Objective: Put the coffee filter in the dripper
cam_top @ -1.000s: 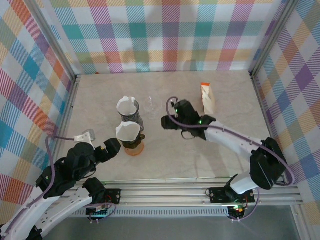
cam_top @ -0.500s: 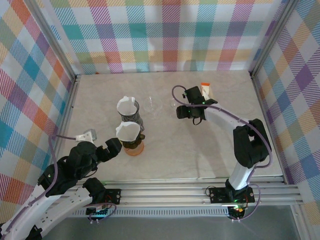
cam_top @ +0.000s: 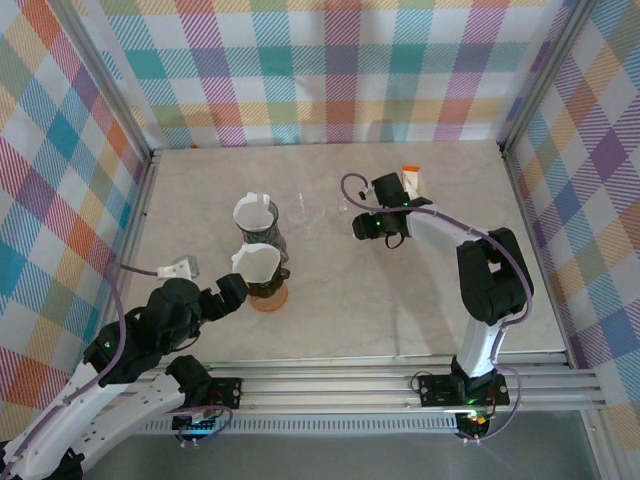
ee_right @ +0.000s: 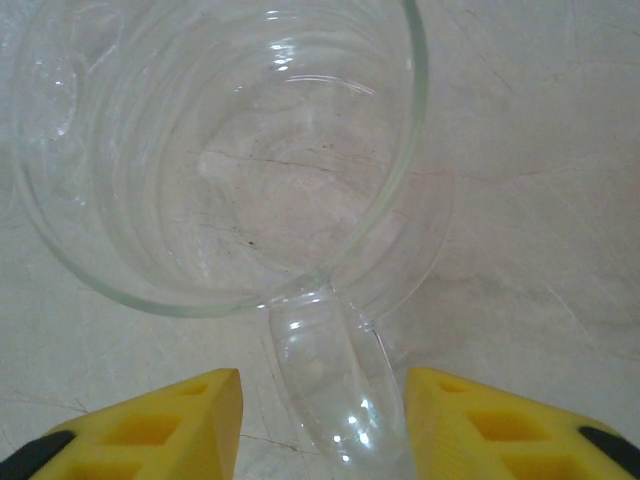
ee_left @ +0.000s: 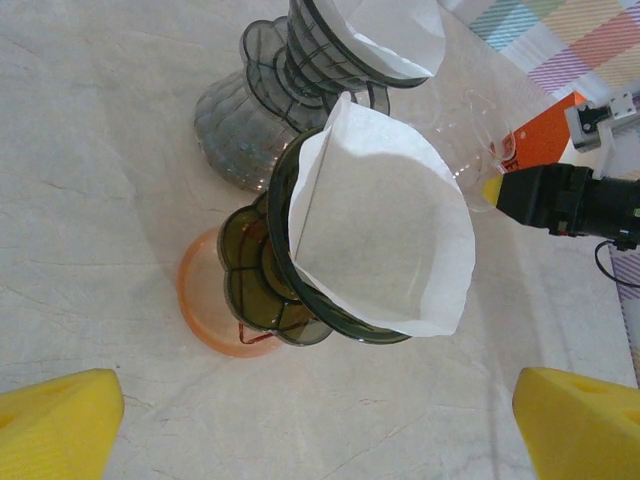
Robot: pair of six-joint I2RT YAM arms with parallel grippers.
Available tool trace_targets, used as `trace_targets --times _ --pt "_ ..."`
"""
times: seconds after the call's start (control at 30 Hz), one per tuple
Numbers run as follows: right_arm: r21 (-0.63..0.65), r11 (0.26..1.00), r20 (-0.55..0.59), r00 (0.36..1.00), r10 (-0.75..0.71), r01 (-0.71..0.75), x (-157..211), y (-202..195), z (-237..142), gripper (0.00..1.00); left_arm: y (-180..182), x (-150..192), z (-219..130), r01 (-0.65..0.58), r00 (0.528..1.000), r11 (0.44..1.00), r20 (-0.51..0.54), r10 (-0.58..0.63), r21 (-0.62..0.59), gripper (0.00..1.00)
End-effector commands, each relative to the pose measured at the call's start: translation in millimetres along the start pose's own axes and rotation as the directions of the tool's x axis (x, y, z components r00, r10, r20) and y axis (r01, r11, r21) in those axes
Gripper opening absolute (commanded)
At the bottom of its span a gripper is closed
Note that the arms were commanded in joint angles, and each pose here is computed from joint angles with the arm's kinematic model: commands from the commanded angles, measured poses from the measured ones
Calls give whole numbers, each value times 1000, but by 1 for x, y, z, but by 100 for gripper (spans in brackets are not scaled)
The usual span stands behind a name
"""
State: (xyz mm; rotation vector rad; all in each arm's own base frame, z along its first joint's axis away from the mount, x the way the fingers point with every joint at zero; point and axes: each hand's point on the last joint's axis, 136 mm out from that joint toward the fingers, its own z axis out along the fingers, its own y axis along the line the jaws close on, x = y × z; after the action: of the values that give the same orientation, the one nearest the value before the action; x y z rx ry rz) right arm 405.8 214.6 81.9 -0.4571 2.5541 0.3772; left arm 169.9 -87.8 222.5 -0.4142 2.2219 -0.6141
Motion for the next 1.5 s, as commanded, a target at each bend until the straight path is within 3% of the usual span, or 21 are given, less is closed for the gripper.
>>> trace_targets --times 0.0,0.23,0.43,1.0,1.3,1.47 --pt "-31 999 31 999 -17 18 -13 8 0 43 0 -3 5 -2 1000 1000 21 2 -11 100" --pt "-6 1000 36 999 -28 29 -12 5 0 21 1 -2 7 -2 1000 1000 14 3 -19 100" --pt "0 999 35 999 -41 41 4 19 -18 12 -2 -2 6 5 1000 1000 10 -5 -4 100" --pt "36 991 -52 990 -128 130 143 93 -89 11 1 1 5 13 1000 1000 6 -13 1 100" --pt "39 980 -79 978 -193 196 185 115 -102 13 4 3 7 18 1000 1000 10 -18 -3 100" --pt "45 979 -98 976 -196 201 197 121 -94 22 5 5 8 19 1000 1000 1 -19 -5 100"
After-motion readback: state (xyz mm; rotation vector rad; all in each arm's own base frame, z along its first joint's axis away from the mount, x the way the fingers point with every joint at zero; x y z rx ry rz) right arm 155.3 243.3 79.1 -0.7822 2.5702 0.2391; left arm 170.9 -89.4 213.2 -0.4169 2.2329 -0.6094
